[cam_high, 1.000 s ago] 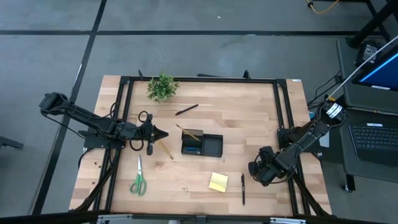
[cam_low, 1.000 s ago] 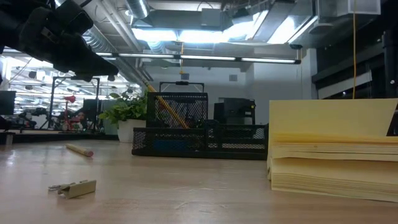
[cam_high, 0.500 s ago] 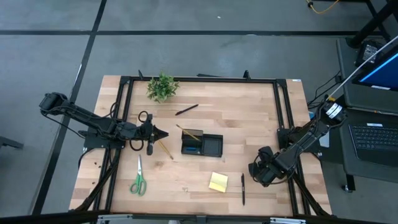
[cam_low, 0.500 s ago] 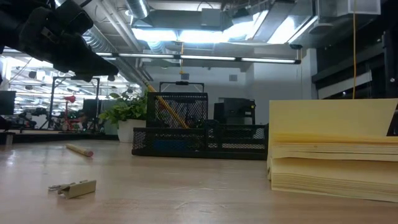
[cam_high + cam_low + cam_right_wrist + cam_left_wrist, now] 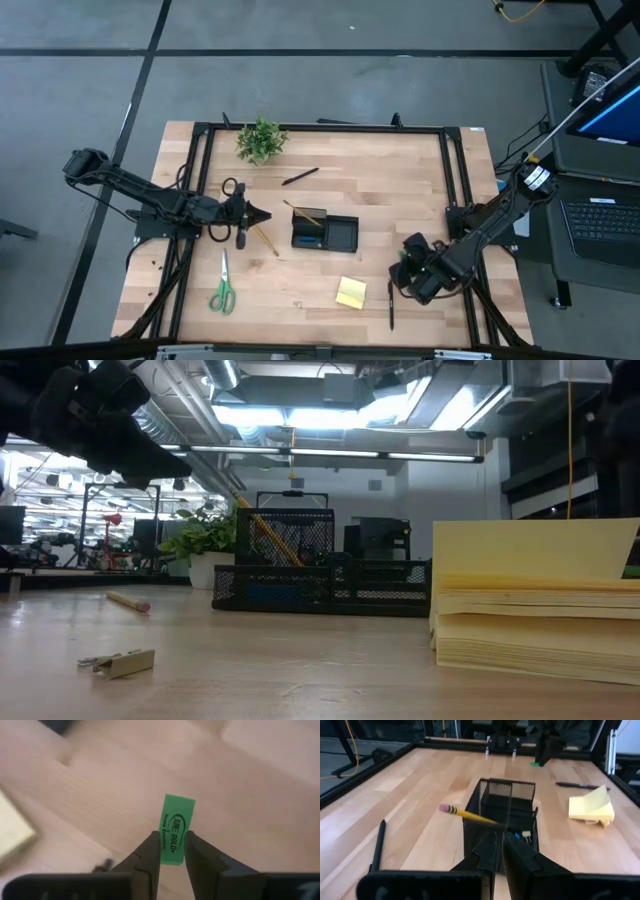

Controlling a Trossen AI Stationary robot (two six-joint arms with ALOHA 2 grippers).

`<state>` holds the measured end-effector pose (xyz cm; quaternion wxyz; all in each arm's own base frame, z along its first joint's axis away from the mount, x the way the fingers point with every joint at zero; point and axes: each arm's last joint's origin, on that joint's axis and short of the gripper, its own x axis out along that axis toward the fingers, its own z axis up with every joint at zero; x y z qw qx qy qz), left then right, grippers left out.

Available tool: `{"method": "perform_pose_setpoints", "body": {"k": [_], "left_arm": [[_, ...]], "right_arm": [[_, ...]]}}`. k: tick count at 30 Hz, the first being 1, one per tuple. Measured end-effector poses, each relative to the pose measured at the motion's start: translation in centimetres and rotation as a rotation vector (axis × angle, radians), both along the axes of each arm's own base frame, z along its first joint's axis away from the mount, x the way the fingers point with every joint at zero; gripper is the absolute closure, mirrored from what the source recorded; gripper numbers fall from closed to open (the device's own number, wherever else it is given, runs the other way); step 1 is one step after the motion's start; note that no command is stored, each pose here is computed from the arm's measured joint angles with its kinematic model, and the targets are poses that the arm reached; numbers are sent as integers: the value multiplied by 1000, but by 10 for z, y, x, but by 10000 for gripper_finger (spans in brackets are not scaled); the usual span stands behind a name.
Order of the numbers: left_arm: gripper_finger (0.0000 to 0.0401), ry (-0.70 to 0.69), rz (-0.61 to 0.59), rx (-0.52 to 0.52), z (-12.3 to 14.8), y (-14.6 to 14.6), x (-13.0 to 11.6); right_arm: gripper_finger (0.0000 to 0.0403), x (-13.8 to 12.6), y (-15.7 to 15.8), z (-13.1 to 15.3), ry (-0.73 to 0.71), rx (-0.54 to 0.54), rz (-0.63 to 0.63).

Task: Pick and place office supplies into organizer
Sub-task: Put the green eraser into the black desk organizer

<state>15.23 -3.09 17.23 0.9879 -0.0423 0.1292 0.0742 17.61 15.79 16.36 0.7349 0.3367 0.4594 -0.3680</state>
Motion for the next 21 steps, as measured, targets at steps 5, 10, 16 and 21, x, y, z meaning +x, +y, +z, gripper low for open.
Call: {"method": "perform_pose_setpoints", "body": {"k": [5, 10, 16, 21], "left_arm": [[374, -68, 0, -21, 6, 0, 2], [374, -139, 12, -80, 13, -1, 3], [374, -259, -1, -121, 24, -1, 4], [368, -285, -8, -195, 26, -2, 5]], "right_arm": [[319, 12, 2, 15, -73, -86, 105], [318, 24, 4, 30, -130, -169, 196], [318, 40, -1, 46, -155, -256, 282], [318, 53, -9, 55, -149, -297, 343]]}}
